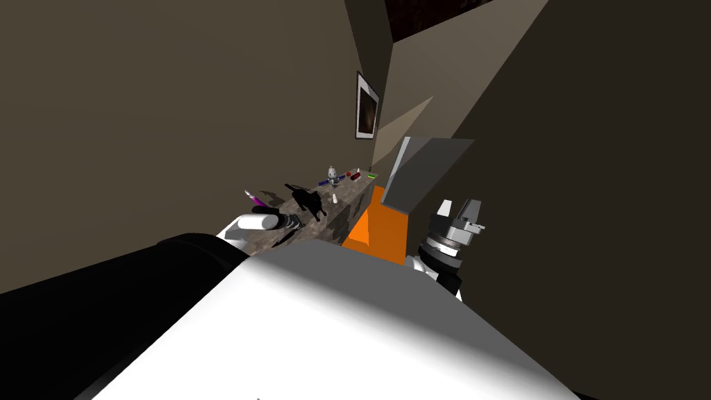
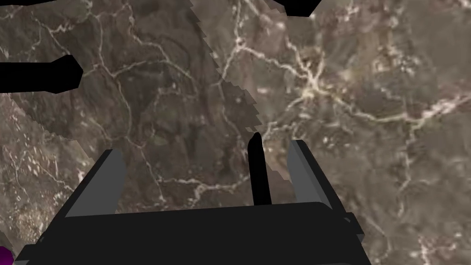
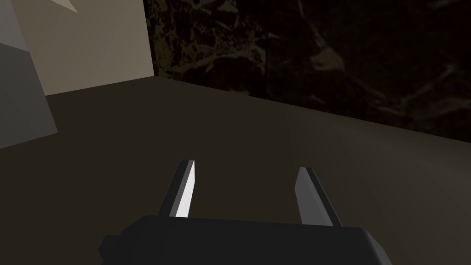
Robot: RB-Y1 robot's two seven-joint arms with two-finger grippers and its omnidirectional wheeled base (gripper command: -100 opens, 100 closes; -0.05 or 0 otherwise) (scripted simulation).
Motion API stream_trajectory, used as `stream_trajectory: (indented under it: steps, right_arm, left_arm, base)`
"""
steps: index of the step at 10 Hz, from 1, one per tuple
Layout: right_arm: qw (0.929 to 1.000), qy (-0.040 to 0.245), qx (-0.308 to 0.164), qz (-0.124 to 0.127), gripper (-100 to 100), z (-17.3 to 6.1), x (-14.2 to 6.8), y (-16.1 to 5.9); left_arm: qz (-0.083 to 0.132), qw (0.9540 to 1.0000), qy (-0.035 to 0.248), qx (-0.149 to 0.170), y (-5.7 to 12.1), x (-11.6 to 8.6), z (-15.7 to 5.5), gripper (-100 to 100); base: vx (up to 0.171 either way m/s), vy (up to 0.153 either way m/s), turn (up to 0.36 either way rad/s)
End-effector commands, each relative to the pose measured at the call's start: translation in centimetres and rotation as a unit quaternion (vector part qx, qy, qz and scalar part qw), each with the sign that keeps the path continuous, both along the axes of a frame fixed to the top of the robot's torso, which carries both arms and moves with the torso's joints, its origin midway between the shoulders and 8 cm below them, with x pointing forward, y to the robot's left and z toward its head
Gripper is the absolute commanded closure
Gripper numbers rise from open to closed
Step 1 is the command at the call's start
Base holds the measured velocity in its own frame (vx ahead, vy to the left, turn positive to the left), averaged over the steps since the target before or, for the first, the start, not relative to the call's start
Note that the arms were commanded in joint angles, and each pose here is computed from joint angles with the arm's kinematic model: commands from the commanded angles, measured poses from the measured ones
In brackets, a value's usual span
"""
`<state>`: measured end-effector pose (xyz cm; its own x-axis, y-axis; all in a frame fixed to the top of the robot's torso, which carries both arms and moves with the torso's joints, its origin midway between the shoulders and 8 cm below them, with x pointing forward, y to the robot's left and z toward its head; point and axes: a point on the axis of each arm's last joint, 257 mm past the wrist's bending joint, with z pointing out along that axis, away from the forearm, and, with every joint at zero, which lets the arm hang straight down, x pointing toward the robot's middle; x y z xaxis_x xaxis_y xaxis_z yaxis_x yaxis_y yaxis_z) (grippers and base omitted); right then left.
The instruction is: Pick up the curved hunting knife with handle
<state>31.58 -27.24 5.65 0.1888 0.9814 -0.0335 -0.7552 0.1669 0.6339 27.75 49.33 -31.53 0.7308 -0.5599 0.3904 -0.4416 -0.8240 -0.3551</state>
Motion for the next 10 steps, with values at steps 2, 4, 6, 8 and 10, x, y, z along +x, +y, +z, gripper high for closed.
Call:
stream_trajectory:
  steps: [2, 4, 6, 8, 10]
  right_arm:
    - [1.0, 0.0, 0.0, 0.0, 0, 0.0, 0.0, 0.0]
    - [1.0, 0.0, 0.0, 0.0, 0, 0.0, 0.0, 0.0]
    - [1.0, 0.0, 0.0, 0.0, 0, 0.0, 0.0, 0.0]
    - [1.0, 0.0, 0.0, 0.0, 0, 0.0, 0.0, 0.0]
    - [1.0, 0.0, 0.0, 0.0, 0, 0.0, 0.0, 0.0]
  left_arm:
    - [0.008, 0.9995, 0.028, -0.01, 0.0, -1.4, -0.6, -100]
    - [0.022, 0.9979, 0.057, -0.023, 0.3, -2.9, -1.0, -100]
    - [0.035, 0.9953, 0.084, -0.035, 0.7, -4.3, -1.3, -100]
    - [0.048, 0.9919, 0.108, -0.045, 0.9, -5.7, -1.6, -100]
    - [0.06, 0.988, 0.131, -0.055, 1.1, -7.0, -1.7, -100]
  base:
    - [0.035, -0.013, 0.003]
    - [0.035, -0.013, 0.009]
    - [0.04, -0.012, 0.008]
    - [0.045, -0.013, 0.006]
    - [0.036, -0.009, 0.005]
